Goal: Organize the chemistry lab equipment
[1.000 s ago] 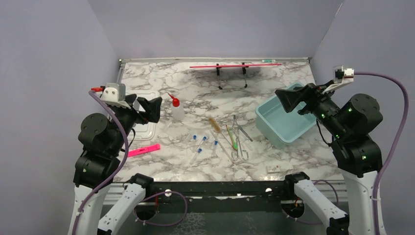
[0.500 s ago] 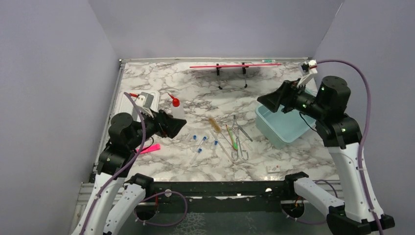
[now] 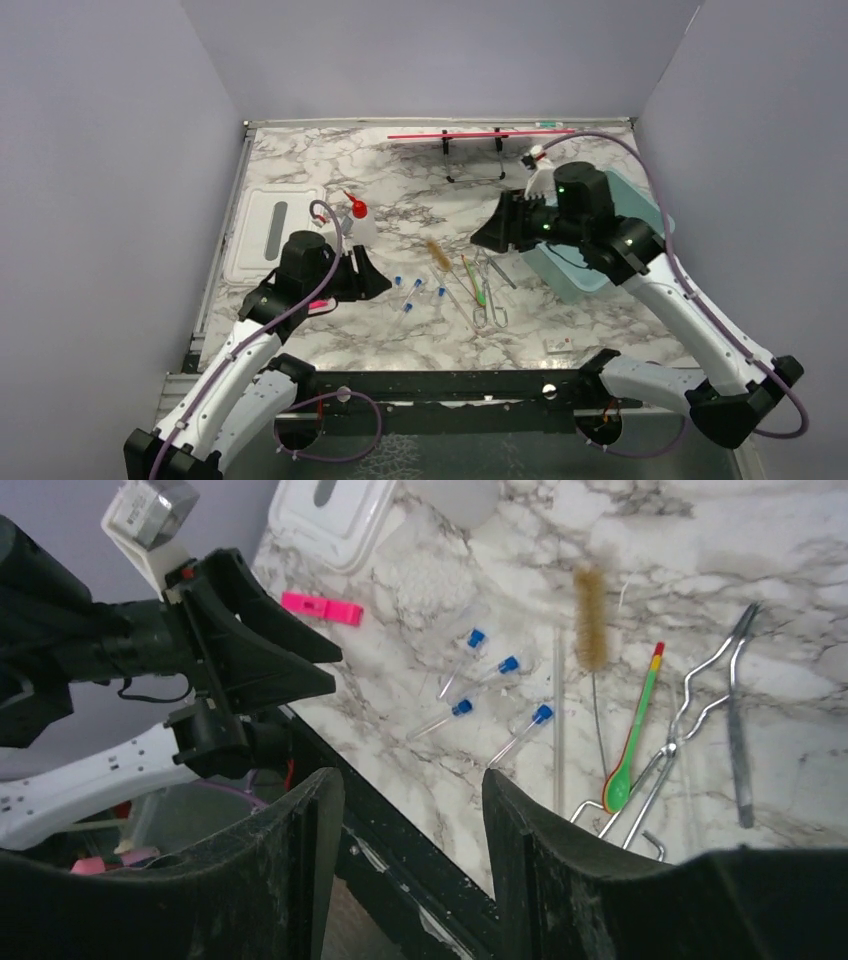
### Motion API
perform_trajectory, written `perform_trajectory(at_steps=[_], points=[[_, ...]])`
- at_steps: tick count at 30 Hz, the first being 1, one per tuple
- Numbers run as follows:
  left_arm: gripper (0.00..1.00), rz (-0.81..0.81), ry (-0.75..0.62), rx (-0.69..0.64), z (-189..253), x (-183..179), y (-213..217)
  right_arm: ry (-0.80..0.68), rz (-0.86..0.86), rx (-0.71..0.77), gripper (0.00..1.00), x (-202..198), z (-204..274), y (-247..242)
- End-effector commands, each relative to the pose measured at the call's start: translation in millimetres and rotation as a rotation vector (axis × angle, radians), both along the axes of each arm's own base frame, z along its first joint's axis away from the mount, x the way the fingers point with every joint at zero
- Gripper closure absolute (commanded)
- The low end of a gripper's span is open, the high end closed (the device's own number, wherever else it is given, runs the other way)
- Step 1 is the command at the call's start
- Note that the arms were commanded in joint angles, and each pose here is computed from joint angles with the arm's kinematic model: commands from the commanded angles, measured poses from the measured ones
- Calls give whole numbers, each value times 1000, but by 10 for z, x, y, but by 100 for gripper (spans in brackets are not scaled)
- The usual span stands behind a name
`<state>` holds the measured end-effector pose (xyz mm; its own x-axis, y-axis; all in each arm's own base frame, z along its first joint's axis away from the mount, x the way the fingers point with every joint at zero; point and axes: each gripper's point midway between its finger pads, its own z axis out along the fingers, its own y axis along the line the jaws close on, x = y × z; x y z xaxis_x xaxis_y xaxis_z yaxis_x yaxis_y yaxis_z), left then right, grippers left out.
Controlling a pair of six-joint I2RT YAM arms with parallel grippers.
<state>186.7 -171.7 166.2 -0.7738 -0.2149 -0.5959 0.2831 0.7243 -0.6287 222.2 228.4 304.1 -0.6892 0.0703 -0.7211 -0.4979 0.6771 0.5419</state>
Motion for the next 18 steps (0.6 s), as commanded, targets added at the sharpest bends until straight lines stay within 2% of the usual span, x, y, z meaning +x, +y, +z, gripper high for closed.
perform_trajectory(at_steps=[1, 6, 10, 18], points=[[47, 39, 86, 66, -270, 5, -52, 64, -66, -52, 44, 53, -334, 306], [50, 59, 154, 170, -601, -53, -100, 141, -89, -31, 51, 48, -623, 549], [51, 6, 187, 247, -825, -141, -180, 193, -115, 6, 58, 48, -786, 620], [54, -74, 205, 436, -1235, -199, -285, 209, -102, 44, 59, 14, -860, 702]])
